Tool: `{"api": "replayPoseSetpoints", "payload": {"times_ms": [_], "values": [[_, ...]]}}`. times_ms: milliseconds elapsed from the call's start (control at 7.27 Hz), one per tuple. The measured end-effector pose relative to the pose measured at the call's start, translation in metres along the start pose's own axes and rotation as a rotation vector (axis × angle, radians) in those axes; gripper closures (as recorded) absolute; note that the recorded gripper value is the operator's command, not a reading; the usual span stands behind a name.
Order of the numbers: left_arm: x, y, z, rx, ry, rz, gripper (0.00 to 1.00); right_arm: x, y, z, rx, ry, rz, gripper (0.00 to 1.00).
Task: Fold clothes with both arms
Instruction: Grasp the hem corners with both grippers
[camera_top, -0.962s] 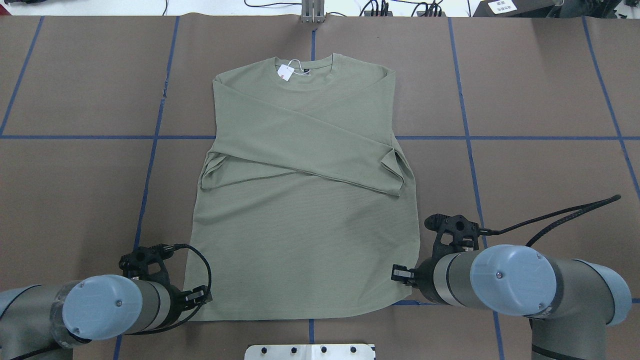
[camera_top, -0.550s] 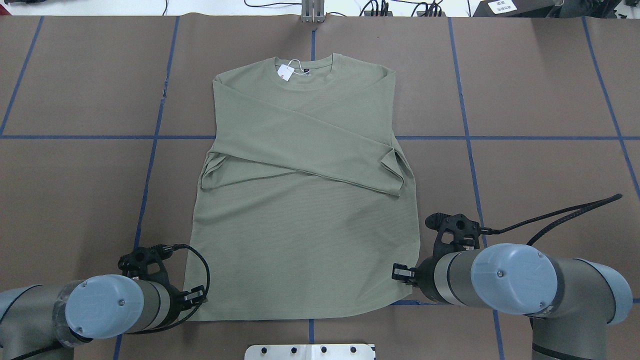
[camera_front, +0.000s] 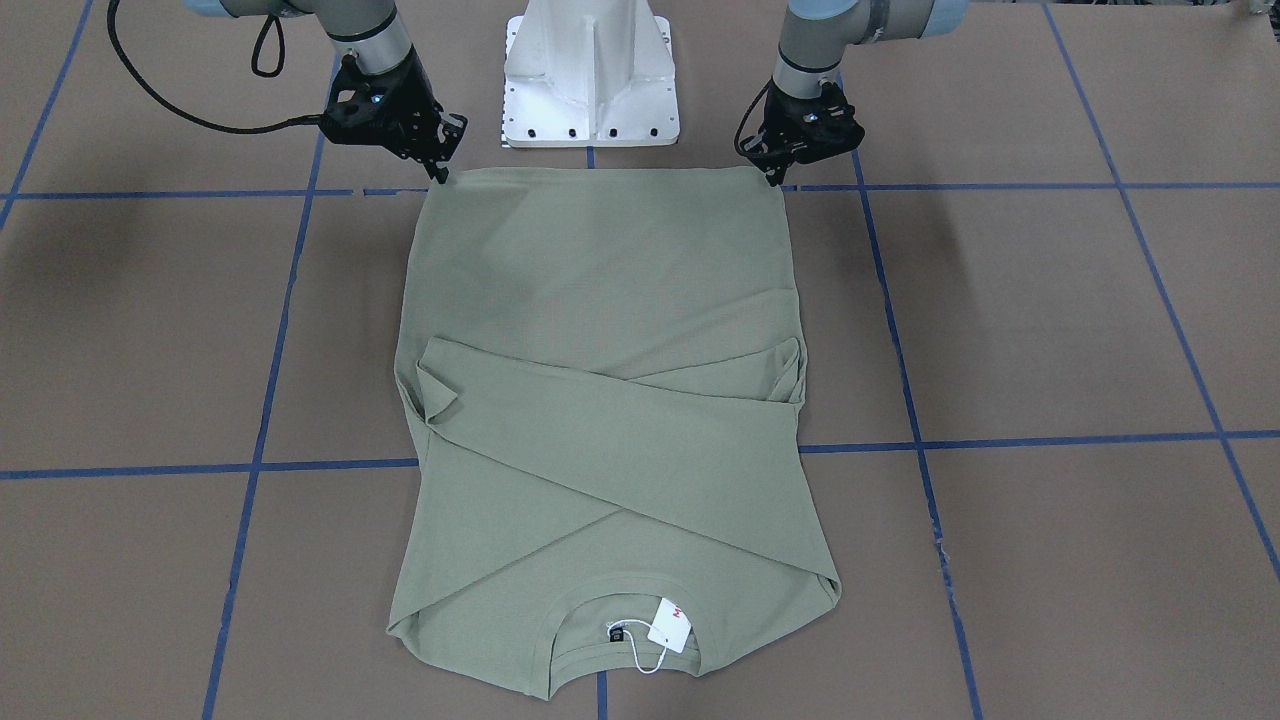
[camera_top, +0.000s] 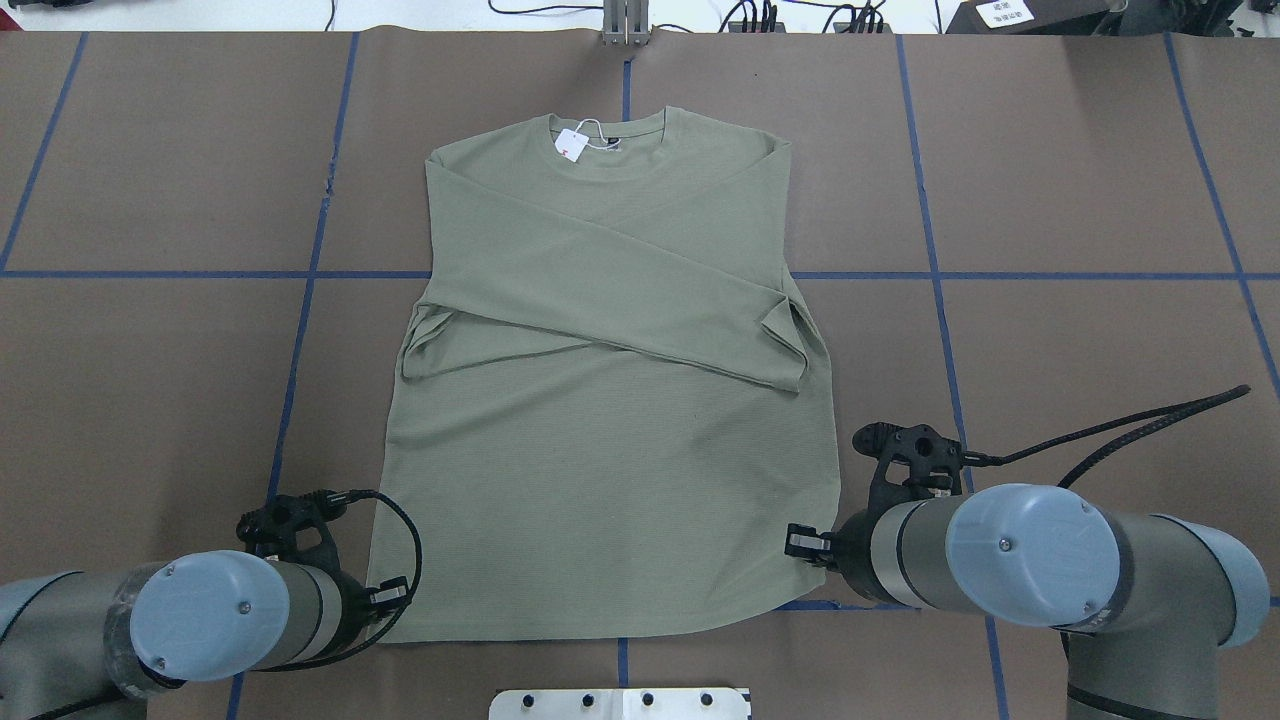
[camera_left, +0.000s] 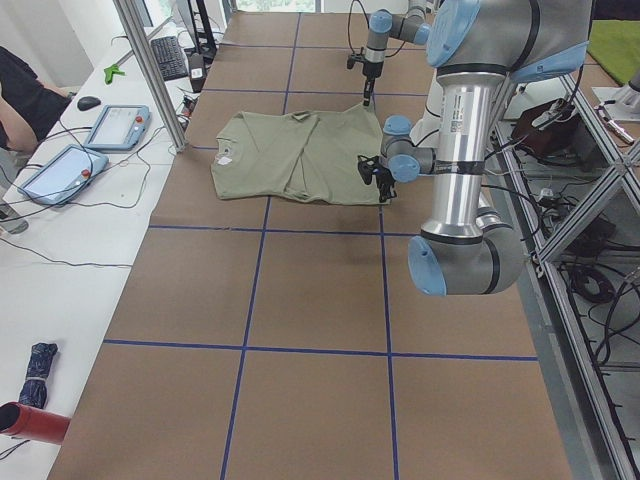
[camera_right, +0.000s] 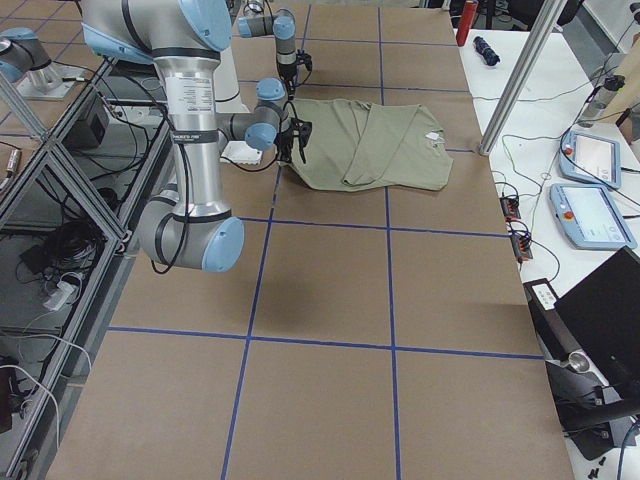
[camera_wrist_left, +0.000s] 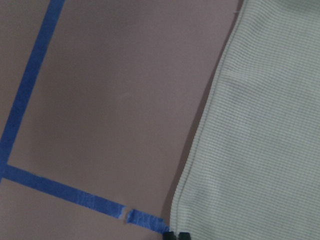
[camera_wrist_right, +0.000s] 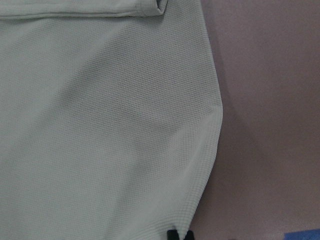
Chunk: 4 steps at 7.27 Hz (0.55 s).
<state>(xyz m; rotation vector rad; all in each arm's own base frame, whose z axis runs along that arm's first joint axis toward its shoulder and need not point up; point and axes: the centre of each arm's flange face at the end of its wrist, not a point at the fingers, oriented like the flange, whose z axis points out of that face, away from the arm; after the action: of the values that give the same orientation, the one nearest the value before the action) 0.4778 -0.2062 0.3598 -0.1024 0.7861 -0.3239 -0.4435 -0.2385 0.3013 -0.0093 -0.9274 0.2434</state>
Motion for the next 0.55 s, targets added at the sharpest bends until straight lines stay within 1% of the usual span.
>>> {"api": "replayPoseSetpoints", "payload": {"times_ms": [275,412,550], "values": [[0.002,0.002,-0.007,-0.005,0.011,0.002,1.00,0.000,-0.001,-0.004,-0.002,-0.006,0.001,1.00],[0.003,0.002,-0.018,-0.006,0.012,0.002,1.00,0.002,-0.004,-0.009,-0.013,-0.009,0.007,1.00],[0.005,0.005,-0.043,-0.008,0.011,0.005,1.00,0.007,-0.008,-0.018,-0.031,-0.009,0.017,1.00]]}}
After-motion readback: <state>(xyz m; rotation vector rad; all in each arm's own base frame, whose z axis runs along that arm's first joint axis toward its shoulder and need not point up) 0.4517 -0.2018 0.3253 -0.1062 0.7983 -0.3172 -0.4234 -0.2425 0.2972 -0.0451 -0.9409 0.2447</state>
